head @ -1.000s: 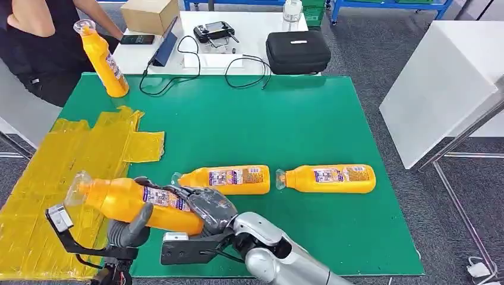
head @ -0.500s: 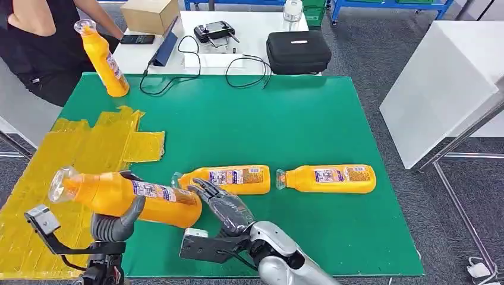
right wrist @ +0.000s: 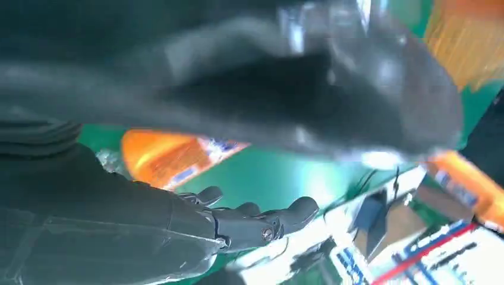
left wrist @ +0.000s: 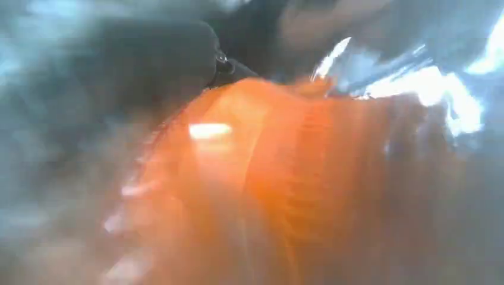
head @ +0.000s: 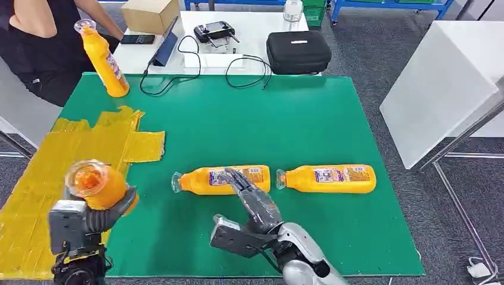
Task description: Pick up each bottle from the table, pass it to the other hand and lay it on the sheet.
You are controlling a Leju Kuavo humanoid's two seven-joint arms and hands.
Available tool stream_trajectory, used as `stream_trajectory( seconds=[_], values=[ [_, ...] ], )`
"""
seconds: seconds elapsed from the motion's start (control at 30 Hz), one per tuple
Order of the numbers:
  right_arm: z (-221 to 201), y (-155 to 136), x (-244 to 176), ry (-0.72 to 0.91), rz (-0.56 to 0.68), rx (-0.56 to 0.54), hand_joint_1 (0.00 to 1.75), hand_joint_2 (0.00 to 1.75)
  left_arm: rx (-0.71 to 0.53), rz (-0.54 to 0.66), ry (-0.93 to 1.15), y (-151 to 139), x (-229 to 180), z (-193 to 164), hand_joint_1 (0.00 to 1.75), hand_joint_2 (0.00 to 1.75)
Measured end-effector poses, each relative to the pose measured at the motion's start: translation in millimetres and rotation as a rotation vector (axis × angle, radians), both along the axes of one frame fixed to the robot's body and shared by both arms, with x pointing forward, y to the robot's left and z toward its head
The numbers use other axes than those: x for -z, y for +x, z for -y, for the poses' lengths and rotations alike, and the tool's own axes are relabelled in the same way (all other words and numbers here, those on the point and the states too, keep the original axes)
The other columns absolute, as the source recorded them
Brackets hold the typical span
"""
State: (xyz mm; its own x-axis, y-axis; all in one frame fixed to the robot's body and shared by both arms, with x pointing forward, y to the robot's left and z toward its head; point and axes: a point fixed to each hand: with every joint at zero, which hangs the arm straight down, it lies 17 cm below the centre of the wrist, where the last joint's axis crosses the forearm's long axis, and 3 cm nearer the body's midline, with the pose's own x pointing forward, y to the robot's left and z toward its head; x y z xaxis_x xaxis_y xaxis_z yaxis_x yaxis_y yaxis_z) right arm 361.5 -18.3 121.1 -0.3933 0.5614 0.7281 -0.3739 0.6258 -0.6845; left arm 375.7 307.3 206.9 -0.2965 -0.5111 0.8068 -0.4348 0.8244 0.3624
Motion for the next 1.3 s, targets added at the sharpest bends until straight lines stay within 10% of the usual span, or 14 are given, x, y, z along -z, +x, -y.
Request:
stream_trajectory(
  seconds=[0.67, 0.7, 0.73, 0.83, 0.87, 1.3],
  values=[
    [24.8, -2.4, -9.2, 0.004, -0.005, 0.056, 0.0, 0.0, -0.118, -0.341, 0.455, 40.7, 110.4, -33.7, 1.75, 1.75],
    [24.3, -2.9, -8.4, 0.002, -0.008, 0.053, 0.0, 0.0, -0.113, -0.36, 0.459, 41.7, 114.7, -33.6, 0.3, 1.75],
    [23.9, -3.3, -7.9, 0.001, -0.01, 0.05, 0.0, 0.0, -0.111, -0.382, 0.47, 42.2, 119.8, -34.0, 0.0, 0.0],
    [22.7, -3.9, -7.2, -0.002, -0.014, 0.045, 0.0, 0.0, -0.105, -0.435, 0.477, 45.8, 131.7, -35.4, 0.0, 0.0],
    [22.3, -4.1, -6.6, -0.004, -0.017, 0.044, 0.0, 1.75, -0.108, -0.455, 0.472, 46.9, 136.2, -37.3, 0.0, 0.0],
    [29.4, 0.8, 1.3, -0.034, -0.047, 0.066, 0.0, 1.75, -0.125, -0.531, 0.472, 53.5, 153.5, -50.4, 0.0, 0.0]
  ],
)
